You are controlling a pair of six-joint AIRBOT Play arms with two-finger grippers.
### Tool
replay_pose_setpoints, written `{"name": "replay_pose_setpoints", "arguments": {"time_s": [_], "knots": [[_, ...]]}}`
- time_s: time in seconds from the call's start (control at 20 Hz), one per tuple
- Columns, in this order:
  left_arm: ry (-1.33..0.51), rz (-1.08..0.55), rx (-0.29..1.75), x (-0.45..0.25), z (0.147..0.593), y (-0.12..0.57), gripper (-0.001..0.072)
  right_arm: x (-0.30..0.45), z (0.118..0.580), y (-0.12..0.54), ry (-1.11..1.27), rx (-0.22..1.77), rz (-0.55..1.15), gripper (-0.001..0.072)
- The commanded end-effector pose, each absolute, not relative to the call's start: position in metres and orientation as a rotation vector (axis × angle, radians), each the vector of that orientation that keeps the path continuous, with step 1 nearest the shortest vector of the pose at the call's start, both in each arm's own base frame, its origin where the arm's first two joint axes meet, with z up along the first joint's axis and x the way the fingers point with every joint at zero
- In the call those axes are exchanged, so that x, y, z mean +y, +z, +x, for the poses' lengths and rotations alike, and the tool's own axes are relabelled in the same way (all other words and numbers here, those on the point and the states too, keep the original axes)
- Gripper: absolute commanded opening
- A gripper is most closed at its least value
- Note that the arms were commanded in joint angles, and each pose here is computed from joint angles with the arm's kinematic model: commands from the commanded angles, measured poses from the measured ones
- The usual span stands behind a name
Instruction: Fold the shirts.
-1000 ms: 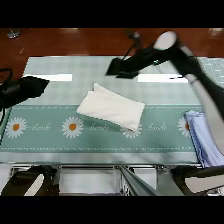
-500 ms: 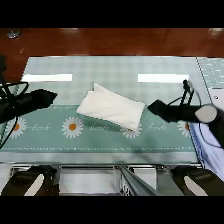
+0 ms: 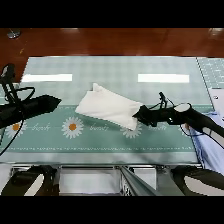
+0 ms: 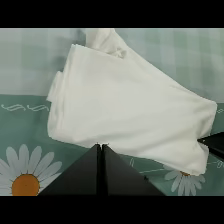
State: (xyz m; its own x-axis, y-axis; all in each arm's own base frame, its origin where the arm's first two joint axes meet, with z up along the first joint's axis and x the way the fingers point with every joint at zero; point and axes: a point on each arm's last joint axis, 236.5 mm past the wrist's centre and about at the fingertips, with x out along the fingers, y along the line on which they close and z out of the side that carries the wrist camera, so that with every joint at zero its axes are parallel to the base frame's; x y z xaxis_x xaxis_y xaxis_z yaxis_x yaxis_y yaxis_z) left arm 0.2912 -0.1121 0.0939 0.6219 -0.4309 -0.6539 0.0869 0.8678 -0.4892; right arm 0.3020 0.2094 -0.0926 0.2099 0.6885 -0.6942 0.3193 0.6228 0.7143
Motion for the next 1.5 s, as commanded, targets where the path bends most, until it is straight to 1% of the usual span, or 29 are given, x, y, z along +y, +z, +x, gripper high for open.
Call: {"name": "replay_pose_setpoints", "arguments": {"time_s": [0.0, 0.05, 0.15, 0.3, 0.45, 0.55, 0.65, 0.7, 0.8, 0.95, 1.15, 1.25, 1.3, 1.35, 1.45], "knots": [[-0.309, -0.441, 0.857, -0.112, 0.291, 0.093, 0.004, 0.248, 0.324, -0.078, 0.479, 1.412, 0.91, 0.023], [-0.309, -0.44, 0.857, -0.112, 0.291, 0.093, 0.0041, 0.255, 0.333, -0.064, 0.551, 1.402, 0.865, 0.0009], [-0.309, -0.44, 0.857, -0.112, 0.291, 0.093, 0.004, 0.263, 0.354, -0.023, 0.67, 1.356, 0.757, 0.0015], [-0.309, -0.441, 0.857, -0.112, 0.291, 0.093, 0.0041, 0.261, 0.391, 0.058, 0.721, 1.238, 0.589, 0.0016], [-0.309, -0.441, 0.857, -0.112, 0.291, 0.093, 0.0041, 0.24, 0.422, 0.147, 0.688, 1.095, 0.444, 0.0015], [-0.309, -0.44, 0.857, -0.112, 0.291, 0.093, 0.004, 0.211, 0.433, 0.202, 0.624, 1.007, 0.375, 0.0016], [-0.309, -0.44, 0.857, -0.112, 0.291, 0.093, 0.004, 0.173, 0.437, 0.242, 0.544, 0.945, 0.364, 0.0016], [-0.309, -0.44, 0.857, -0.112, 0.291, 0.093, 0.004, 0.155, 0.437, 0.258, 0.507, 0.916, 0.39, 0.0016], [-0.309, -0.44, 0.856, -0.112, 0.291, 0.093, 0.0041, 0.115, 0.429, 0.288, 0.428, 0.842, 0.438, 0.0015], [-0.308, -0.44, 0.856, -0.112, 0.291, 0.093, 0.004, 0.038, 0.407, 0.305, 0.215, 0.808, 0.501, 0.0015], [-0.304, -0.439, 0.832, -0.111, 0.295, 0.096, 0.0041, -0.059, 0.346, 0.287, -0.135, 0.913, 0.539, 0.0016], [-0.299, -0.442, 0.81, -0.11, 0.299, 0.099, 0.004, -0.102, 0.306, 0.279, -0.349, 0.964, 0.557, 0.0015], [-0.297, -0.443, 0.801, -0.109, 0.301, 0.101, 0.004, -0.117, 0.291, 0.279, -0.42, 0.959, 0.559, 0.0015], [-0.3, -0.435, 0.795, -0.109, 0.302, 0.101, 0.0041, -0.127, 0.276, 0.28, -0.485, 0.94, 0.596, 0.0016], [-0.316, -0.395, 0.787, -0.109, 0.302, 0.101, 0.0041, -0.137, 0.244, 0.263, -0.573, 0.96, 0.653, 0.0016]]}}
